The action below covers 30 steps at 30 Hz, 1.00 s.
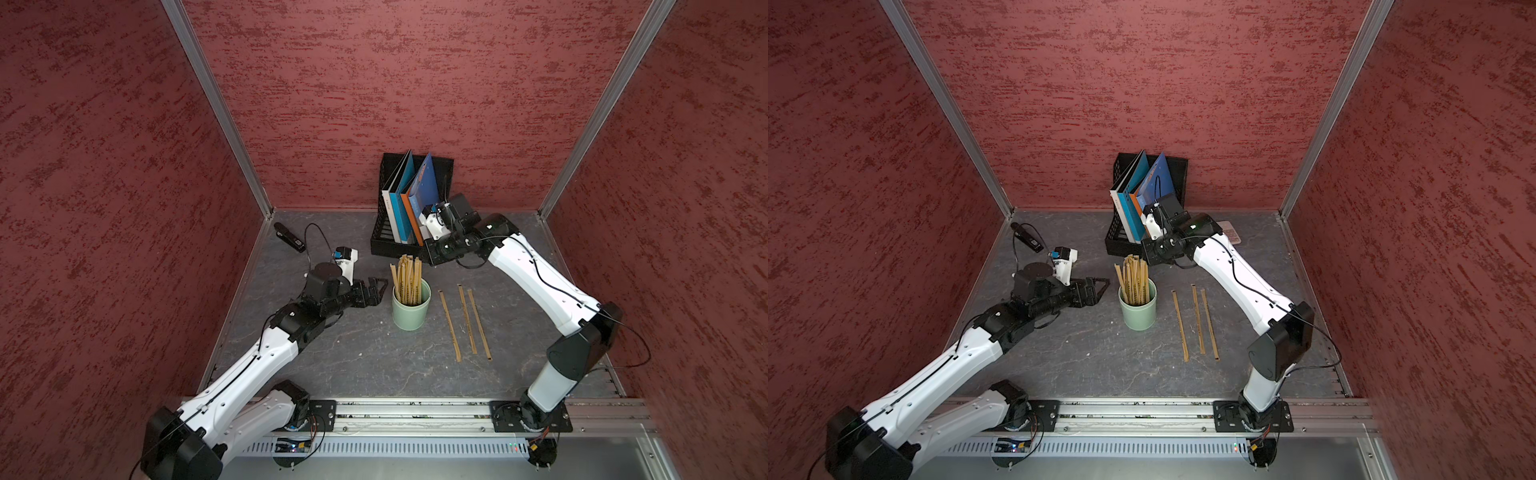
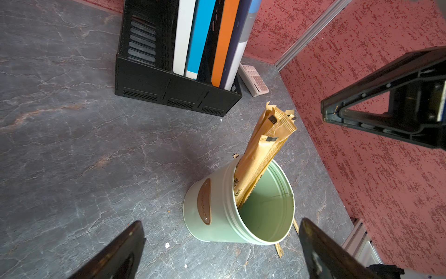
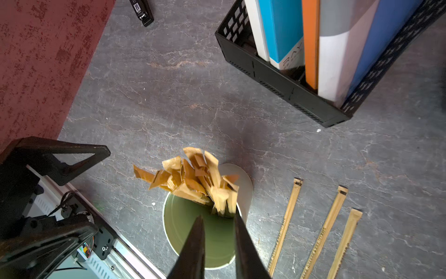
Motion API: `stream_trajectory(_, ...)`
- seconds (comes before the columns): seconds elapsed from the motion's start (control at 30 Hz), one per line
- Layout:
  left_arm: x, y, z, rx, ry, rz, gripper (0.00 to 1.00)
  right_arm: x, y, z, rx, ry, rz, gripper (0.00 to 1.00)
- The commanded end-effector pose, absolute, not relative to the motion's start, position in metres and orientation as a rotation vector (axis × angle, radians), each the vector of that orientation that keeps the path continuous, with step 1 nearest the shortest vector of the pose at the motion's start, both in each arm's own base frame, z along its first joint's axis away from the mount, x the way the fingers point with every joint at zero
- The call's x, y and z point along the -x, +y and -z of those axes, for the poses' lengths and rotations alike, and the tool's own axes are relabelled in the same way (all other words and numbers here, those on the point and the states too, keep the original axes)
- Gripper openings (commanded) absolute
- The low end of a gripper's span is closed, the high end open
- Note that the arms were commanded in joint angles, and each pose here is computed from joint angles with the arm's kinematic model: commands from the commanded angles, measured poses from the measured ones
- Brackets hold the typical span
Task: Take the straws out of the storage container
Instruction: Place the straw into the container.
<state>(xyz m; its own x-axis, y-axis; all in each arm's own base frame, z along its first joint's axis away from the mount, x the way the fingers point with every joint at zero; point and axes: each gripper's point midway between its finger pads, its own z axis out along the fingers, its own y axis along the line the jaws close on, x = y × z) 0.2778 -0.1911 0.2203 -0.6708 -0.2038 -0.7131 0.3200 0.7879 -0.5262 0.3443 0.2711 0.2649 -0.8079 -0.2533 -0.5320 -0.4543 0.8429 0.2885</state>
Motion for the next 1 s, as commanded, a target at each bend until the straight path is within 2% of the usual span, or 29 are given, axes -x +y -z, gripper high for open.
stream_trajectory(0.0, -0.281, -0.19, -0.226, -0.093, 2.144, 0.805, 1.0, -0.344, 0.275, -0.278, 0.521, 2.482, -0.588, 0.25)
stream_trajectory(0.3, -0.28, -0.191, -0.225, -0.091, 2.143, 0.815, 1.0, -0.325, 0.269, -0.267, 0.5, 2.514, -0.597, 0.25)
stream_trajectory(0.57, -0.279, -0.19, -0.224, -0.096, 2.148, 0.809, 1.0, -0.331, 0.269, -0.237, 0.489, 2.557, -0.555, 0.21)
stream_trajectory(0.97, -0.279, -0.189, -0.222, -0.096, 2.156, 0.795, 1.0, -0.338, 0.273, -0.204, 0.504, 2.625, -0.519, 0.2)
